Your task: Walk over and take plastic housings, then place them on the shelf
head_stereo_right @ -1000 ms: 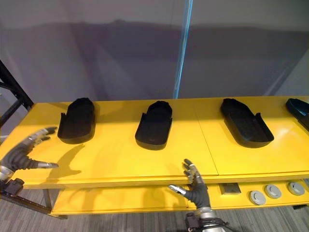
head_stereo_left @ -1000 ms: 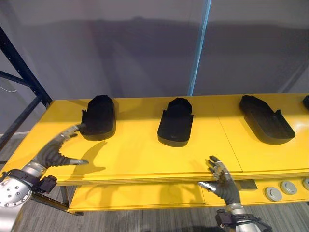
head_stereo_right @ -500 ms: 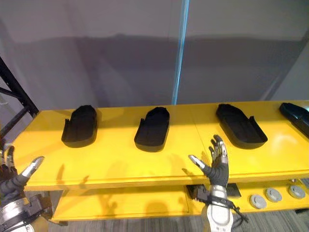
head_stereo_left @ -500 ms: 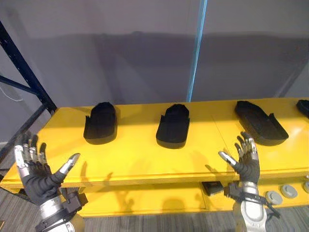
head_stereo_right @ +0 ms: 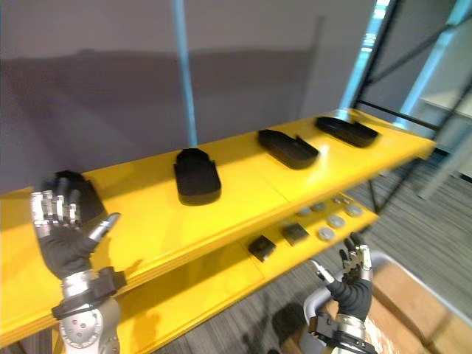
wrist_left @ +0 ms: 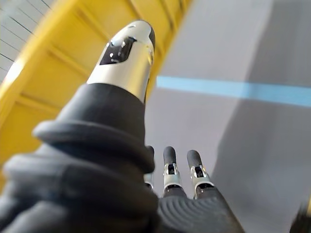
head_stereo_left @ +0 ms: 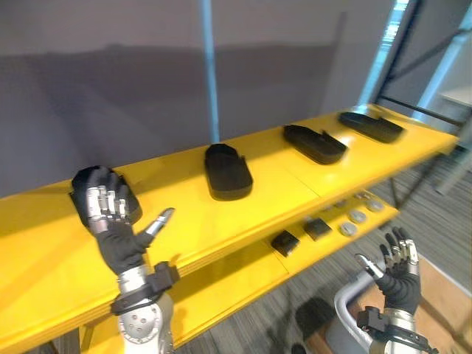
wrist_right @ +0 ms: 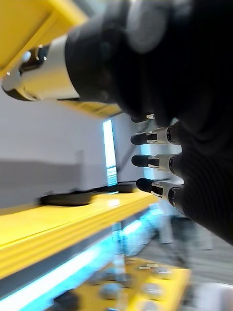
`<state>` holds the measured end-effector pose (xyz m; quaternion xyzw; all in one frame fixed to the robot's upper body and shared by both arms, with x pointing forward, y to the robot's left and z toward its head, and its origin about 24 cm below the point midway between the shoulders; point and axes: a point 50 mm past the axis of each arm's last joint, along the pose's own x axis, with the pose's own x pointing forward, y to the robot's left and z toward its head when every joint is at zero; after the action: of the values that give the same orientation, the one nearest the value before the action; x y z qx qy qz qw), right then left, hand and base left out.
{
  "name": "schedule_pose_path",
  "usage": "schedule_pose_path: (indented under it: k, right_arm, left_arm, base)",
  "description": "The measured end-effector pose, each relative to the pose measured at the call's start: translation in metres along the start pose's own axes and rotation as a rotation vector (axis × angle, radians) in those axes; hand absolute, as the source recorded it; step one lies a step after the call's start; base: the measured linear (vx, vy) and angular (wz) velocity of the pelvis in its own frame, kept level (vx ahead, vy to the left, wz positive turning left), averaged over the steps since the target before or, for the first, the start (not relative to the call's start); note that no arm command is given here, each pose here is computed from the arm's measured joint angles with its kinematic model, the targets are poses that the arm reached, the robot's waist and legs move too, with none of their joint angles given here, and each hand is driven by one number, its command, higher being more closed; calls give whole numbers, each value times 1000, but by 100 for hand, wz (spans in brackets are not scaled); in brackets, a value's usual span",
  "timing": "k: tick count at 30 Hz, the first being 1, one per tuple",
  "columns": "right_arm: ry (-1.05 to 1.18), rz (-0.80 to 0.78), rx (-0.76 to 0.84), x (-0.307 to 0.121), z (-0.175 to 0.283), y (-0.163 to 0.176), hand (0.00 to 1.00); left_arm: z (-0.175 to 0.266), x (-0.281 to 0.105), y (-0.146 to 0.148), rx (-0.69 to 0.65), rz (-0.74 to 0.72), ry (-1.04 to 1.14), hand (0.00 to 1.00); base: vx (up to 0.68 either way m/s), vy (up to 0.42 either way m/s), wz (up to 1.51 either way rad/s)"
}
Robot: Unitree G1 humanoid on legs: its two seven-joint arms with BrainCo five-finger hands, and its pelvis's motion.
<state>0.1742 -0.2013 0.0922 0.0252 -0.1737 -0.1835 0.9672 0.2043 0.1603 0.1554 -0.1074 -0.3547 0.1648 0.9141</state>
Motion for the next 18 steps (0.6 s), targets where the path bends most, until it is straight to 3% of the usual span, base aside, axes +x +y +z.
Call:
schedule_pose_path:
  k: [6,13,18]
  right_arm:
    - [-74,-81,-120,26,3,-13,0]
    - [-209,-3,-76,60,20,16,0]
    - [157,-24,-124,42,-58,-10,0]
  left_arm:
    - [-7,4,7,-37,19,34,0]
    - [7,15,15,-32,-11,-34,0]
    - [-50,2,-1,-43,-146,238,0]
  base:
    - [-454,269,-157]
    - [-316,-151,-139]
    - [-54,-224,-29]
